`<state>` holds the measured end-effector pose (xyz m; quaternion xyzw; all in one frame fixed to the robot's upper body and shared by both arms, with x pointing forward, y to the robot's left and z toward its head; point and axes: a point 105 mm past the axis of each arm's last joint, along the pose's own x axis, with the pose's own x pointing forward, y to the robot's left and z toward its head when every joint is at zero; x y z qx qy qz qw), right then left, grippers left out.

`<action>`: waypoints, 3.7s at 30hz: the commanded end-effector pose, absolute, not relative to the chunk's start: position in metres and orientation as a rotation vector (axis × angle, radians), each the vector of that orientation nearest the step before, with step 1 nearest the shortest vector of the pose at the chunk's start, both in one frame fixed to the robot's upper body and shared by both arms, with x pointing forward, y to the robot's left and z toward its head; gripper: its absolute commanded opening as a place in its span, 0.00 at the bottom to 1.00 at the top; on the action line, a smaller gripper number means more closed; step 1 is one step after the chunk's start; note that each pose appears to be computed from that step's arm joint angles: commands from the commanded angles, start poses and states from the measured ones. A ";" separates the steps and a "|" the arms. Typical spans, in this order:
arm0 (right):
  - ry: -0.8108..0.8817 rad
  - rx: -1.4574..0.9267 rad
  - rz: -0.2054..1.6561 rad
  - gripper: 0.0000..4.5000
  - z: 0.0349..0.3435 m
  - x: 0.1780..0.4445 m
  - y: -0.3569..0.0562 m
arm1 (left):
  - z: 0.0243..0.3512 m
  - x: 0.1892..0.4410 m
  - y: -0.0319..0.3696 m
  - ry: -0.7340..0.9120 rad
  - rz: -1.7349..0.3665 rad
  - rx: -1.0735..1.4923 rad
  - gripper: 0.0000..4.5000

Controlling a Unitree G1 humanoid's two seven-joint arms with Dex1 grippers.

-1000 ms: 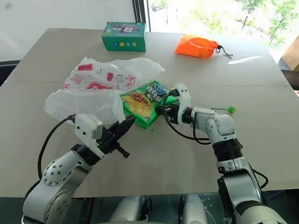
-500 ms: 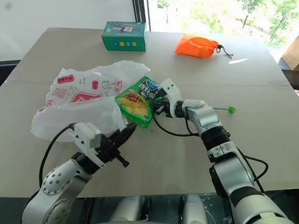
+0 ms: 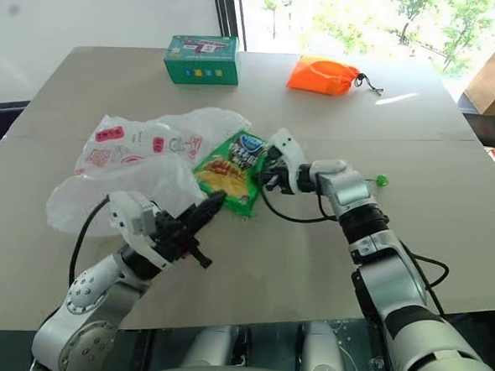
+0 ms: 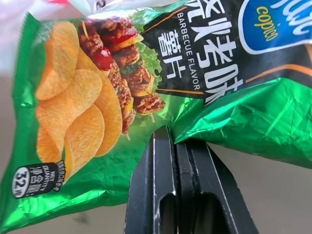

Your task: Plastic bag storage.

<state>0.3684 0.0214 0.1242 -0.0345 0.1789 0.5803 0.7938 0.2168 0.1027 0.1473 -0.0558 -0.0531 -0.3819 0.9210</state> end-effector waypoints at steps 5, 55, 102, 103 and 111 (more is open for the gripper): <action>0.266 -0.033 1.228 0.01 0.157 0.376 0.067 | 0.131 0.199 0.098 -0.073 -0.912 -0.026 0.00; 0.299 0.445 0.600 0.07 0.105 0.279 -0.116 | 0.127 0.234 0.124 -0.172 -0.710 0.079 0.00; 0.187 0.889 0.875 0.12 0.165 0.374 -0.029 | 0.117 0.231 0.121 -0.209 -0.762 0.163 0.00; 0.164 0.921 0.875 0.12 0.172 0.378 -0.029 | 0.117 0.231 0.120 -0.208 -0.772 0.164 0.00; 0.085 1.081 0.867 0.12 0.195 0.390 -0.033 | 0.117 0.238 0.122 -0.213 -0.852 0.193 0.00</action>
